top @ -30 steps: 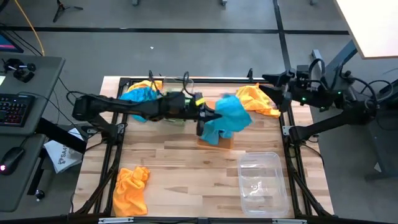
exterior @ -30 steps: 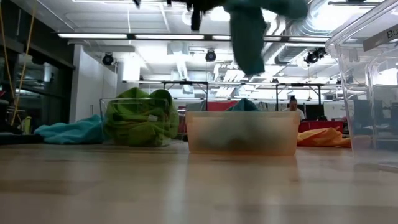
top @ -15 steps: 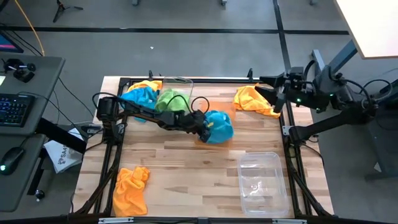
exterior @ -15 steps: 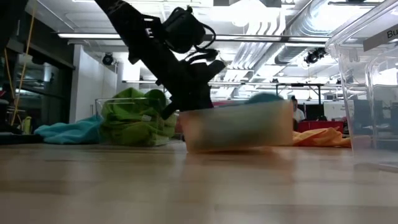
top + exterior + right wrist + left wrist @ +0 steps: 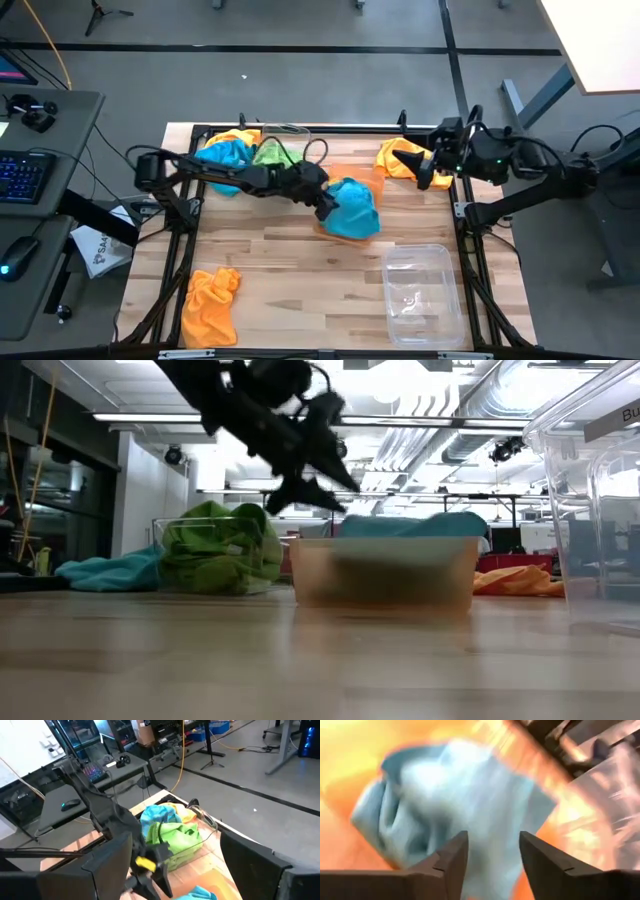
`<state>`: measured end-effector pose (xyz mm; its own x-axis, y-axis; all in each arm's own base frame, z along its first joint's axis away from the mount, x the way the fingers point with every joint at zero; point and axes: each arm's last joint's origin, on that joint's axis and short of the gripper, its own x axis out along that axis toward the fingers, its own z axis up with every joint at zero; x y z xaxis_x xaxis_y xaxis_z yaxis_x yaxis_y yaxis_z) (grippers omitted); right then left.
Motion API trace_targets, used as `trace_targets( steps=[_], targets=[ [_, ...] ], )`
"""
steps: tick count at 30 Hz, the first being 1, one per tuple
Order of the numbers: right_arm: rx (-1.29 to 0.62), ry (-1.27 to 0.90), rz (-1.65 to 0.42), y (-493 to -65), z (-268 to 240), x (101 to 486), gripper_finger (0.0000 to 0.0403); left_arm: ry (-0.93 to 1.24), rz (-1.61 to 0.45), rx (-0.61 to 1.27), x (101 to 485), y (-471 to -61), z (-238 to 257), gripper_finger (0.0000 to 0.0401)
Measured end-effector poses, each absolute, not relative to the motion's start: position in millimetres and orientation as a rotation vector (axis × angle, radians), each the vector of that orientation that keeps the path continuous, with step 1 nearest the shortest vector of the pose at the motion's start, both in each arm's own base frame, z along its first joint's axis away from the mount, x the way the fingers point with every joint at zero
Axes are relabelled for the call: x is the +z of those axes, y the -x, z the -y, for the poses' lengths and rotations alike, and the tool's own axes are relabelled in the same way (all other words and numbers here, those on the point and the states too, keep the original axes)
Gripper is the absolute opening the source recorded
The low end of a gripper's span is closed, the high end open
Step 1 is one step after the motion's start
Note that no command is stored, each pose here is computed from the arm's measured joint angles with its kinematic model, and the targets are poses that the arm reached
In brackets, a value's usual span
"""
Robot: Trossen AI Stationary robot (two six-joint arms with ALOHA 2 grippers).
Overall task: Sort microfiber towel by color & place in baskets
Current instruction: Put the bottom blue microfiber cloth into the orange bin, then put the blue microfiber cloth into the orange bin
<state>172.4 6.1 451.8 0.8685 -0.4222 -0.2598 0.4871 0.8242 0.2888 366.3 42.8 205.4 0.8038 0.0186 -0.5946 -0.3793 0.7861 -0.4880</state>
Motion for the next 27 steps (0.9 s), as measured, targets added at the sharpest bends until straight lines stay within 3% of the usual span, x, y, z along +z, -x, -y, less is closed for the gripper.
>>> trace_targets(
  steps=[6, 10, 16, 23, 27],
  targets=[
    [-0.482, -0.364, -0.168, -170, -6, 454, 0.0299, 0.598, -0.467, 0.179, 256, -347, -45, 0.0205],
    [-0.465, -0.373, -0.154, -170, -6, 456, 0.0299, 0.544, -0.412, 0.179, 297, -313, -51, 0.0213],
    [-0.44, -0.374, -0.171, -173, -7, 454, 0.0299, 0.439, -0.501, 0.517, 333, -231, -58, 0.0213],
    [-0.444, -0.368, -0.185, -182, -8, 451, 0.0299, 0.453, -0.941, 0.903, 304, -158, -71, 0.0213],
    [-0.448, -0.352, -0.212, -191, -9, 447, 0.0299, 0.547, -1.14, 0.944, 272, -142, -87, 0.0213]
  ],
)
